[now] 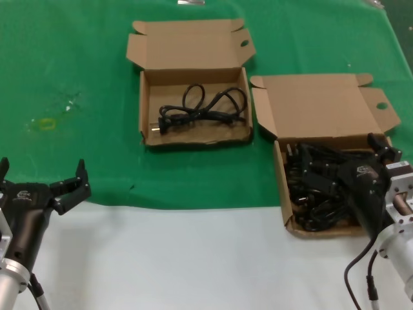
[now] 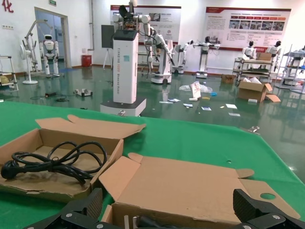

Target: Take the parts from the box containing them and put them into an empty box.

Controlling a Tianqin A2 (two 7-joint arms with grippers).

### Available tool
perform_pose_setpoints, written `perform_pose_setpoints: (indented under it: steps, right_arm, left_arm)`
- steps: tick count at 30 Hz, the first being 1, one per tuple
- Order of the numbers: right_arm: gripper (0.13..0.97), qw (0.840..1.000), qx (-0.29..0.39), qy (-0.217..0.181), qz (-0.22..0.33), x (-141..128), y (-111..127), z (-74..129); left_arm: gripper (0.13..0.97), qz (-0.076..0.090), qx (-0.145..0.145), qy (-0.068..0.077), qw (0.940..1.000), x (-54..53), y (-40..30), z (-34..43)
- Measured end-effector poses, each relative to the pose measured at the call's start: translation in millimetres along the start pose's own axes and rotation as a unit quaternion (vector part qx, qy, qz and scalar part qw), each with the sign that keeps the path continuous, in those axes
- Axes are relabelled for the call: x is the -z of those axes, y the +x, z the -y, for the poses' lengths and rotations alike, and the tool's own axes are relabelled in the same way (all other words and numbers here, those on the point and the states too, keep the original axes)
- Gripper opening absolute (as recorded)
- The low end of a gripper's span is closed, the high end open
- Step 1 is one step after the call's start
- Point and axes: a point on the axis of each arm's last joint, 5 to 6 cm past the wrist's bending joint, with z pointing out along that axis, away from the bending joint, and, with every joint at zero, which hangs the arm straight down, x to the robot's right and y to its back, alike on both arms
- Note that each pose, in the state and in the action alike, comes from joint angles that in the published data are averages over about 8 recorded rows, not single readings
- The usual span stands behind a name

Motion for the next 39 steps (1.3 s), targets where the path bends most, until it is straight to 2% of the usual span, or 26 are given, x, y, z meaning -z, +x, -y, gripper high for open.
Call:
perform_pose_setpoints:
  steps: [39]
  right_arm:
    - [0.966,1.0,0.0,0.0,0.0,0.0,0.0,0.0]
  left_arm:
    - [0.966,0.0,0.0,0.0,1.0,0.0,0.0,0.0]
